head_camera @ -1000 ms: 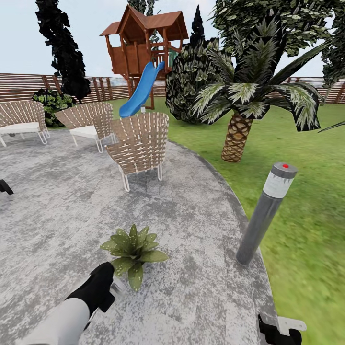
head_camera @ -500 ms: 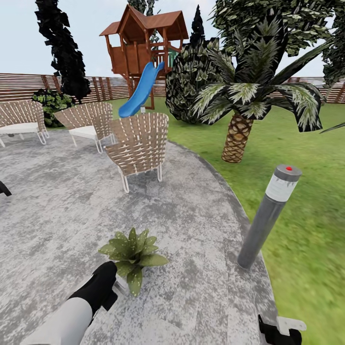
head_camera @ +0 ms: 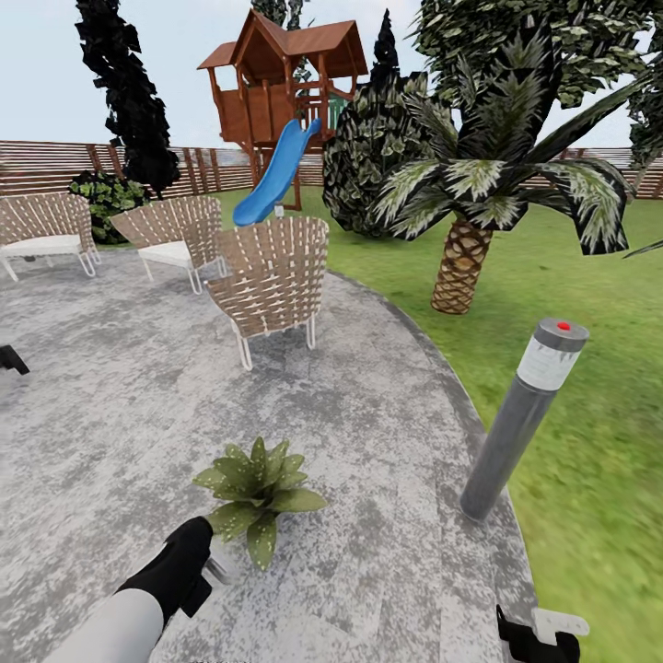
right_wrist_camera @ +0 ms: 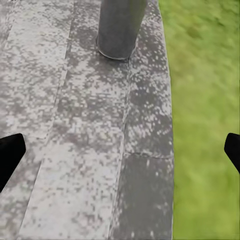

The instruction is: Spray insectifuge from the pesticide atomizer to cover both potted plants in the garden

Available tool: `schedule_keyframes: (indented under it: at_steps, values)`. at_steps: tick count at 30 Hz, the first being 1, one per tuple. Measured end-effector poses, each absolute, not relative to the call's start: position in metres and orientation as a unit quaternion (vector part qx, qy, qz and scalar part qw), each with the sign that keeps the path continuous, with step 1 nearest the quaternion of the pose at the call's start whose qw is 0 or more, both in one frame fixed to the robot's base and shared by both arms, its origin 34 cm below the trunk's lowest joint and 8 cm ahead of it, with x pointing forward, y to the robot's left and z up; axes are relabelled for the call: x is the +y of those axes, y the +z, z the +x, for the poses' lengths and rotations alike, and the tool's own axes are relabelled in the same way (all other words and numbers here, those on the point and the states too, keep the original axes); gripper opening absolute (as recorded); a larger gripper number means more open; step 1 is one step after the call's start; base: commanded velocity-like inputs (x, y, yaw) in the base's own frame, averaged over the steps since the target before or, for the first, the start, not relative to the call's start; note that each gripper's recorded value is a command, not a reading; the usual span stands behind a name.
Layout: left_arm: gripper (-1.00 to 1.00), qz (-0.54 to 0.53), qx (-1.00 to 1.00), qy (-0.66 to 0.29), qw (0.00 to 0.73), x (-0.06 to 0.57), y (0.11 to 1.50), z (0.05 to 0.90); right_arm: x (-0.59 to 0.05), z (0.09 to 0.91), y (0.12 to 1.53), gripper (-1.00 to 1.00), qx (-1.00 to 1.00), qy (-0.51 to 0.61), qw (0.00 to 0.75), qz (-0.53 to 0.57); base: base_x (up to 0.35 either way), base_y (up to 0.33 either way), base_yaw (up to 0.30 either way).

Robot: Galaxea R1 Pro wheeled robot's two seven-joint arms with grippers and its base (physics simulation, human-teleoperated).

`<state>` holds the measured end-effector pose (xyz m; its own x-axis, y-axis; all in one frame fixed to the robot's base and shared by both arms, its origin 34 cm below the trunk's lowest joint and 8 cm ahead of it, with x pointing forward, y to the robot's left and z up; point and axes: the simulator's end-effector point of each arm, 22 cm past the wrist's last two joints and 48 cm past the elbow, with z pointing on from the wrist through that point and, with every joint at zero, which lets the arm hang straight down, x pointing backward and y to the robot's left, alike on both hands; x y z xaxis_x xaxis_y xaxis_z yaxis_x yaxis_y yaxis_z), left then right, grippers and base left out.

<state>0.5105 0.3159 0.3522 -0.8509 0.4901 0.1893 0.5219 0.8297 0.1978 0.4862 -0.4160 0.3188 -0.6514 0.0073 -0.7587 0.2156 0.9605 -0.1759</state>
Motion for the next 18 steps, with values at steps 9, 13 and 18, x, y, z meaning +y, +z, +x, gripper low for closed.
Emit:
schedule_keyframes:
  at_steps: [9,13,18]
  values:
    - [-1.00,-0.272,-0.953,-0.119,0.061,0.307,0.352,0.513,-0.416,0.486,0.319,1.00,0.900,-0.126,0.413,0.062,0.000,-0.206,0.030]
    - [-1.00,-0.272,-0.953,-0.119,0.059,0.306,0.353,0.515,-0.416,0.486,0.319,1.00,0.900,-0.126,0.413,0.062,0.000,-0.274,0.168]
    - [-1.00,-0.267,-0.955,-0.123,0.026,0.298,0.369,0.542,-0.416,0.486,0.319,1.00,0.900,-0.126,0.413,0.062,0.000,-0.223,0.227]
